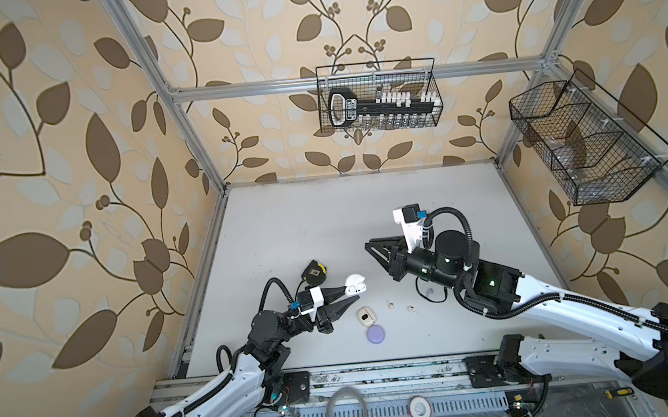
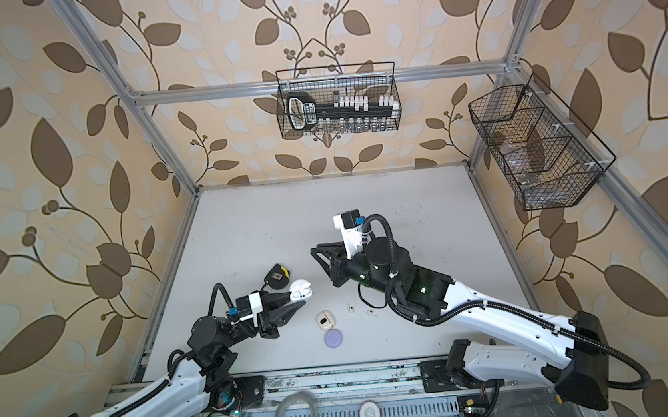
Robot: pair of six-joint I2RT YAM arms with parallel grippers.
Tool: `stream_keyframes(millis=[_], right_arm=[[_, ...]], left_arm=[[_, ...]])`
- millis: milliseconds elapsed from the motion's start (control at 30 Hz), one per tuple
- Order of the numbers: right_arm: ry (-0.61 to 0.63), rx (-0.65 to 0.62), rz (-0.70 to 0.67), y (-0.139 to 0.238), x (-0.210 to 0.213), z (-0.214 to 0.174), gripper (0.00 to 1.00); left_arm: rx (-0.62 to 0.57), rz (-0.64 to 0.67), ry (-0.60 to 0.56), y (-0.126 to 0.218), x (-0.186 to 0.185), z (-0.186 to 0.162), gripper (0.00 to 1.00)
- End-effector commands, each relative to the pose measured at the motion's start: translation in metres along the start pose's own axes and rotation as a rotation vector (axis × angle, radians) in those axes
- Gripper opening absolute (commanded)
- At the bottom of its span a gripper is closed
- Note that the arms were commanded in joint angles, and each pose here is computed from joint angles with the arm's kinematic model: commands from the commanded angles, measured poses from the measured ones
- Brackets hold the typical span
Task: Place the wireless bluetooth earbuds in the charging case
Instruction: 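Bring the right gripper back down onto the case held by the left gripper, then press the white case lid shut with the right gripper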
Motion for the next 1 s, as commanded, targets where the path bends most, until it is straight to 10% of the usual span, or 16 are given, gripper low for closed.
stream_keyframes(millis=[0,967], right_arm=[[0.005,0.086,0.054,-0.009,0.015,-0.020,0.24],[0.105,-0.021,0.324,0.020,0.086,-0.011,0.23]], left_arm=[[-0.057,-0.034,-0.061,-0.005,-0.006,0.022,0.00],[-0.046,-0.028,-0.053,-0.005,-0.004,0.020,0.00]])
Point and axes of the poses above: each gripper's point midway between its finger pads, its own y axis back along the fingers, its own x axis along the line the jaws close on, z = x × y, the point moved 1 cm from there along y, back along the fingers, and after that the axes turned 9 degrees about y, right-handed, at the moved point
